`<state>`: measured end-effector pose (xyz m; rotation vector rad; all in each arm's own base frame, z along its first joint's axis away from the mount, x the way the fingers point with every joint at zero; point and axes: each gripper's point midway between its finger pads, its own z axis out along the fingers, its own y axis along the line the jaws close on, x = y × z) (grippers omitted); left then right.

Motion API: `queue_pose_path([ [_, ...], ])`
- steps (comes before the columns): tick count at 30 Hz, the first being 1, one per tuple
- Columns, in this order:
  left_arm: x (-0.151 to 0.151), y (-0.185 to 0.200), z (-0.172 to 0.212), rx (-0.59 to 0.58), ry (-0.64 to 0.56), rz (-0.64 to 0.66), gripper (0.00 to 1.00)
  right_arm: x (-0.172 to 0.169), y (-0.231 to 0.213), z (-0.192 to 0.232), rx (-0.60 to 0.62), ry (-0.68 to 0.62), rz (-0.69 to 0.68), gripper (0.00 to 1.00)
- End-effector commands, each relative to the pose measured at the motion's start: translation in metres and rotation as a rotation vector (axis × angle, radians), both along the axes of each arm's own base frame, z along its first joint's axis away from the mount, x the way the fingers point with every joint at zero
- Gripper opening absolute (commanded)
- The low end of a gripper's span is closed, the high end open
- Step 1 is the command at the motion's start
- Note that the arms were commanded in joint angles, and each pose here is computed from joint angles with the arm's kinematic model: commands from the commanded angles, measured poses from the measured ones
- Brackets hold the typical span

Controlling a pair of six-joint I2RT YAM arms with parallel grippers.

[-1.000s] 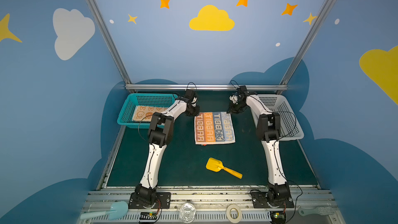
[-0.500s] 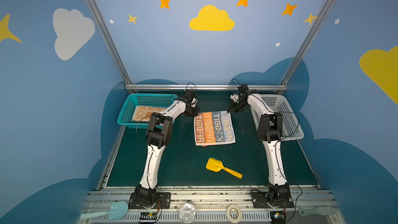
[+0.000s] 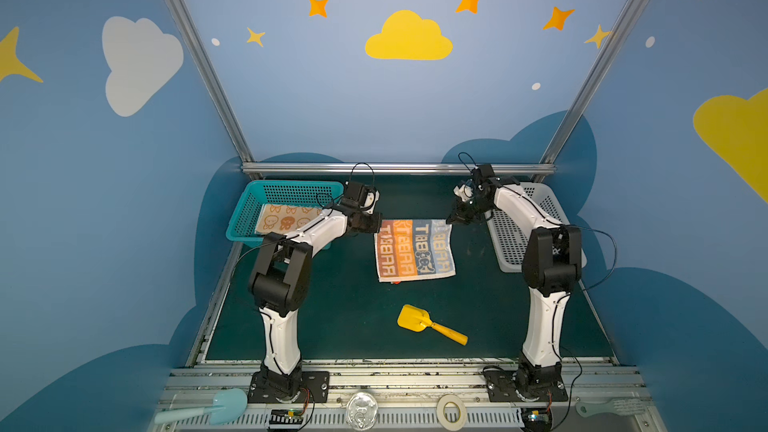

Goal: Fold and stack the towels

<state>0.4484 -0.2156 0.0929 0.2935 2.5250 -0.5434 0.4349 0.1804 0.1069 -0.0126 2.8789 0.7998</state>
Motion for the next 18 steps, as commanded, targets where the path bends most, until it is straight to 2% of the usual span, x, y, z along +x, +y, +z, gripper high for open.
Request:
queue_pose_path([
  [1,-0.012,0.002,0.002,0.008,-0.030,0.021,0.06,-0.016,-0.006,0.000,-0.017,-0.005,-0.026,0.00],
  [9,-0.056,-0.005,-0.011,0.050,-0.029,0.000,0.06,-0.055,-0.011,-0.032,-0.042,0.075,-0.046,0.00],
  [18,-0.075,-0.012,-0.019,0.038,-0.013,-0.013,0.06,-0.072,-0.014,-0.047,-0.057,0.107,-0.056,0.00],
])
